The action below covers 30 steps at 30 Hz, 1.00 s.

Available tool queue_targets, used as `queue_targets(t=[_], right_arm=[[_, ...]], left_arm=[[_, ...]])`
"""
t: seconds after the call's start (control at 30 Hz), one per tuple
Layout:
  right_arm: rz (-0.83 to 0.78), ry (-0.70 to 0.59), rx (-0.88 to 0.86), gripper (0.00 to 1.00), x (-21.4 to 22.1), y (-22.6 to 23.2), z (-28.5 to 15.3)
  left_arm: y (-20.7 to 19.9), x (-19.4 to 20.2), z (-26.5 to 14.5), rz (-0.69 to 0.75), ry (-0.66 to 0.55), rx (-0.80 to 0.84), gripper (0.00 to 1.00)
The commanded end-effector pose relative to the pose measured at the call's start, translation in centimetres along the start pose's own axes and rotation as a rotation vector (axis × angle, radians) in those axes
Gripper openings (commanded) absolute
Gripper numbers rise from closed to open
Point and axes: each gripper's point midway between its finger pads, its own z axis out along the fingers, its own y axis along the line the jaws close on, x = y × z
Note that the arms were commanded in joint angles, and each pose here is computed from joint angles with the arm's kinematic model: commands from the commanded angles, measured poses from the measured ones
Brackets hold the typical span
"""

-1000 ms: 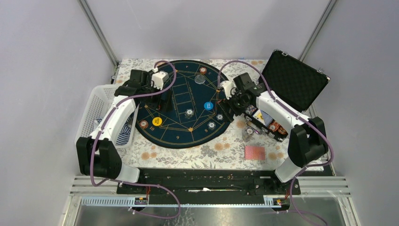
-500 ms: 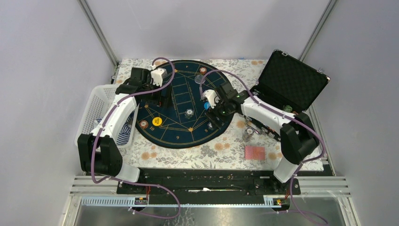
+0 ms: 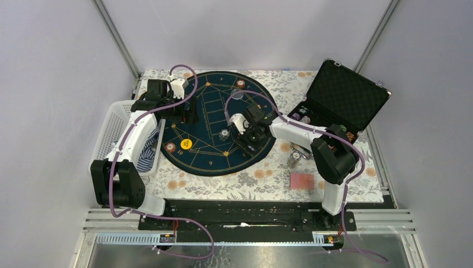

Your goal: Distribute texas hold em gaming equipment

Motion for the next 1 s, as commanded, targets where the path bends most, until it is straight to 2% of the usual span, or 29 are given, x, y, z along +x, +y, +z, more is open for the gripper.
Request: queue_targets(t=[0.0, 0.33, 0.43, 0.7, 0.8, 0.97], right_arm=[[-0.024, -0.027, 0.053, 0.77, -1.8, -0.5, 0.8], [-0.014, 0.015, 0.119, 0.76, -1.3, -2.0, 2.3], [-0.016, 0.021, 0.115, 0.70, -1.3, -2.0, 2.5], [-0.004, 0.008, 0.112, 0.44, -1.6, -2.4, 1.3], [0.032, -0.027, 0.123, 0.39, -2.2, -3.9, -0.4], [0.099, -0.071, 0.161, 0.38, -2.3, -7.6, -2.8]], left_arm=[[-0.8, -2.1, -1.1, 0.017, -0.086, 0.025, 0.99], [-0.8, -2.0, -1.1, 0.017, -0.089, 0.025, 0.99], [-0.8, -2.0, -1.1, 0.016, -0.089, 0.029, 0.99], [-0.8, -2.1, -1.1, 0.017, -0.091, 0.030, 0.99], [-0.8, -2.0, -1.1, 0.018, -0.089, 0.032, 0.99], [-0.9, -2.1, -1.0, 0.016, -0.088, 0.038, 0.99]])
